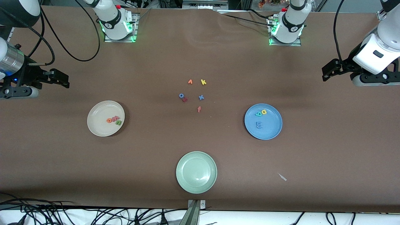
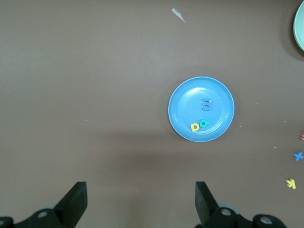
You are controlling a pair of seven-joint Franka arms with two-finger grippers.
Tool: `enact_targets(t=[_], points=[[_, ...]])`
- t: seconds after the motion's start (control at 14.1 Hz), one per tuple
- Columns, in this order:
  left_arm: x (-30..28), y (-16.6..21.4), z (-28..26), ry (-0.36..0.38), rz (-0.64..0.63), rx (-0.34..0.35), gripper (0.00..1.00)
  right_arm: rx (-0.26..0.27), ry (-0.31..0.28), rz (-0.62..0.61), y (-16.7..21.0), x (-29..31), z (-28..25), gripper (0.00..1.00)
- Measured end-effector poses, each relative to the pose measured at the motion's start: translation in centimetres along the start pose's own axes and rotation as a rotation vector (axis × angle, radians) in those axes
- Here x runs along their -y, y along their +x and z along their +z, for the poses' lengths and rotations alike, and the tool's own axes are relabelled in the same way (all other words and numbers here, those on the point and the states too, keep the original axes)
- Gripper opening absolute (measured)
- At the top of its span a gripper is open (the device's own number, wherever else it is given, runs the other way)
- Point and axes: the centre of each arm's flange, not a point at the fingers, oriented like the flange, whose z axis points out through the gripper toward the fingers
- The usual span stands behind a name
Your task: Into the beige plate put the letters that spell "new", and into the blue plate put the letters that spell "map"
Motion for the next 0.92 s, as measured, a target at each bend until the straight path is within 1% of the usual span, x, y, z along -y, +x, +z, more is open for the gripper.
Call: enact_targets(t=[0.5,0.92], points=[[-1.6,-0.3,0.0,0.001,0.025,-0.001,1.0,0.0,0.0,0.0,0.0,0.0,0.0,1.0],[-1.6,-0.3,0.0,0.001,0.025,-0.002,1.0,0.0,0.0,0.0,0.0,0.0,0.0,1.0]])
